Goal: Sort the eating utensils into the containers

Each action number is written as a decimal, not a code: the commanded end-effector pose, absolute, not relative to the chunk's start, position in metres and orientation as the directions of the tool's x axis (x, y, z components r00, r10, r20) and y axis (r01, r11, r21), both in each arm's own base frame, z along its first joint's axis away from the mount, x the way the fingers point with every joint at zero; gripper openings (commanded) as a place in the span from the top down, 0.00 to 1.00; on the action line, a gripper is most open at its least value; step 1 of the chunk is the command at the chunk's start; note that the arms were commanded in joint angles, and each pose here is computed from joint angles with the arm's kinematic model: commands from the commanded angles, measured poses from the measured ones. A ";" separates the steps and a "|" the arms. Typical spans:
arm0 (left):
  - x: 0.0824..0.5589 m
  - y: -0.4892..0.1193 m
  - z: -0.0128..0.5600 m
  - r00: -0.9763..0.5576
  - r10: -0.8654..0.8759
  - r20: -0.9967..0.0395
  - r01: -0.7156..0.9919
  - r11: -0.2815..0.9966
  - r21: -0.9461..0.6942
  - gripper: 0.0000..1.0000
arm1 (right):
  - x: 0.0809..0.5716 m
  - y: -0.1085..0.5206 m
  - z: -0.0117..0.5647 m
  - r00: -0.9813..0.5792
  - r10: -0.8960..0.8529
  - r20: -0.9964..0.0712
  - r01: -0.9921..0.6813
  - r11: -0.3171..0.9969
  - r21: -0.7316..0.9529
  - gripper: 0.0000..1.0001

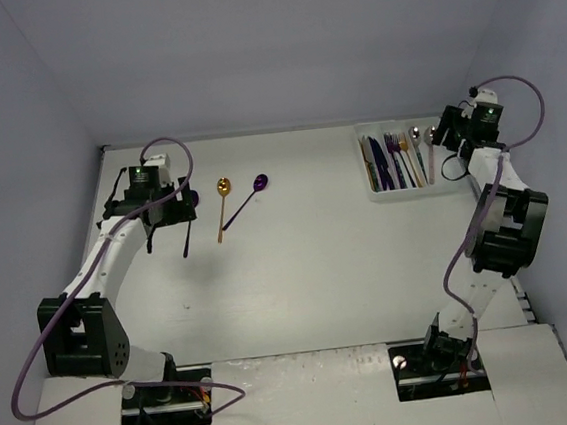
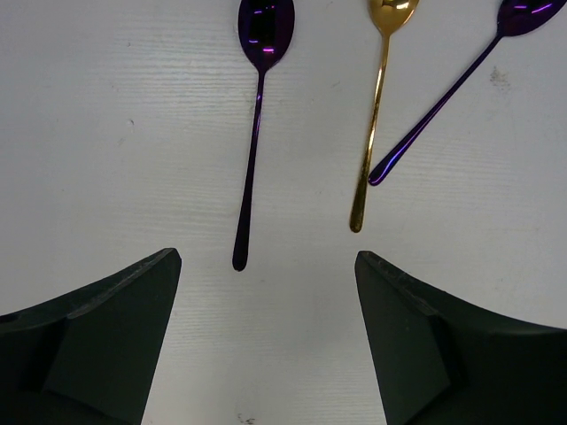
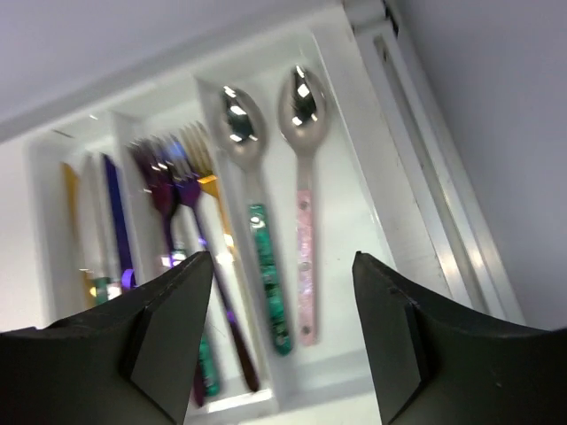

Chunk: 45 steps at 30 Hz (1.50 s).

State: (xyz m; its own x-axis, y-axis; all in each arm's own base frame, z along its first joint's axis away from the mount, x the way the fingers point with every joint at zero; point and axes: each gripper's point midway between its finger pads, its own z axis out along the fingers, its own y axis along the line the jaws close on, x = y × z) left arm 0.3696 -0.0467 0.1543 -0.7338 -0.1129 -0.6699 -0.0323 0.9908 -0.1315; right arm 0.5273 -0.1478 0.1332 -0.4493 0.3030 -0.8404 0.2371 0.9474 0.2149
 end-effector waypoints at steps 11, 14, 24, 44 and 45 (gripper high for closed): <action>0.416 -0.041 0.100 -0.812 -0.031 -0.583 0.028 0.995 -0.092 0.30 | 0.442 0.023 0.268 -0.227 0.309 -0.924 0.081 0.951 0.298 0.34; 0.427 -0.037 0.085 -0.830 -0.033 -0.557 0.018 0.996 -0.087 0.39 | 0.427 0.056 0.262 -0.257 0.301 -0.918 0.010 0.951 0.309 0.34; 0.457 -0.032 0.050 -0.857 0.000 -0.515 0.027 0.999 -0.045 0.54 | 0.376 0.113 0.235 -0.334 0.268 -0.904 -0.136 0.935 0.327 0.32; 0.469 -0.042 0.046 -0.871 -0.043 -0.489 -0.015 0.998 -0.061 1.00 | 0.341 0.175 0.217 -0.394 0.134 -0.909 -0.345 0.896 0.281 0.30; 0.471 -0.045 0.061 -0.853 -0.077 -0.516 -0.039 0.996 -0.083 1.00 | 0.339 0.185 0.218 -0.394 0.122 -0.911 -0.365 0.889 0.277 0.30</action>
State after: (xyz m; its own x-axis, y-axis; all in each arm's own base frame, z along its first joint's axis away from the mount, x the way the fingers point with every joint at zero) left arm 0.4758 -0.0376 0.0288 -0.8742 -0.0037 -0.4856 0.0186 0.9990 -0.0412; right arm 0.3344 0.1530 0.1856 -0.4737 0.1468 -0.8684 -0.2530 0.9218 0.2938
